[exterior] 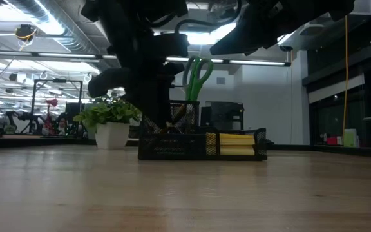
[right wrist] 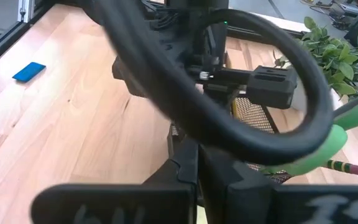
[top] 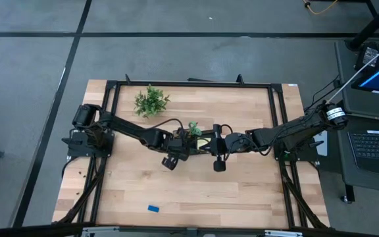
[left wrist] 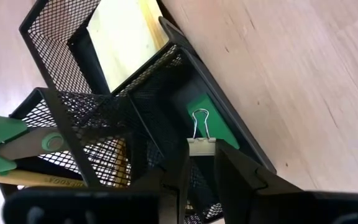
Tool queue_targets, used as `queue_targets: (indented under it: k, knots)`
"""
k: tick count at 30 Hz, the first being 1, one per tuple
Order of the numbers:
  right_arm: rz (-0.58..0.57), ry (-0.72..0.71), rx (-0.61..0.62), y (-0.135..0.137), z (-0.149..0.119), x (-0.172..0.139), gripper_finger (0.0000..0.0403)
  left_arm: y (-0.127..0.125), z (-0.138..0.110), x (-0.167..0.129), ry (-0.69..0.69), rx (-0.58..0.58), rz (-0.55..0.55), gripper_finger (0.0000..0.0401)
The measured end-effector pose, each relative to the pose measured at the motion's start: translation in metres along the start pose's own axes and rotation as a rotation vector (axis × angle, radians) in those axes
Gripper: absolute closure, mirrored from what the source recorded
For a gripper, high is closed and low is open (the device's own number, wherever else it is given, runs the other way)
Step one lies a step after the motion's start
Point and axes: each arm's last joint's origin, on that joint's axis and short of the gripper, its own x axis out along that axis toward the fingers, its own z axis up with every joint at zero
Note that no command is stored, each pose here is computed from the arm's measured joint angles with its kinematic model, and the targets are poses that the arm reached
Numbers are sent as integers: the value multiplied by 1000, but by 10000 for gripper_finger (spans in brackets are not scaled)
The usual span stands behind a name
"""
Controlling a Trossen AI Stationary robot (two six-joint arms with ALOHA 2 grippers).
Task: Pick and place office supplies into organizer
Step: Put the right green binder clip into the black desk organizer, then put the blue eraser into the black desk organizer
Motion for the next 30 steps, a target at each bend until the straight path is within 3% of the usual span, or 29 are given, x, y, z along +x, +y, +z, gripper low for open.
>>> queue_targets:
  k: [10, 23, 30]
  knots:
    - [0, -1, 0, 0, 0, 0, 393, 0, 0, 0, 0, -22, -1, 341]
    - [0, -2, 0, 0, 0, 0, 393, 0, 0, 0, 2, -95, 7, 295]
    - [0, -2, 0, 0, 0, 0, 393, -7, 3, -5, 1, -16, 7, 295]
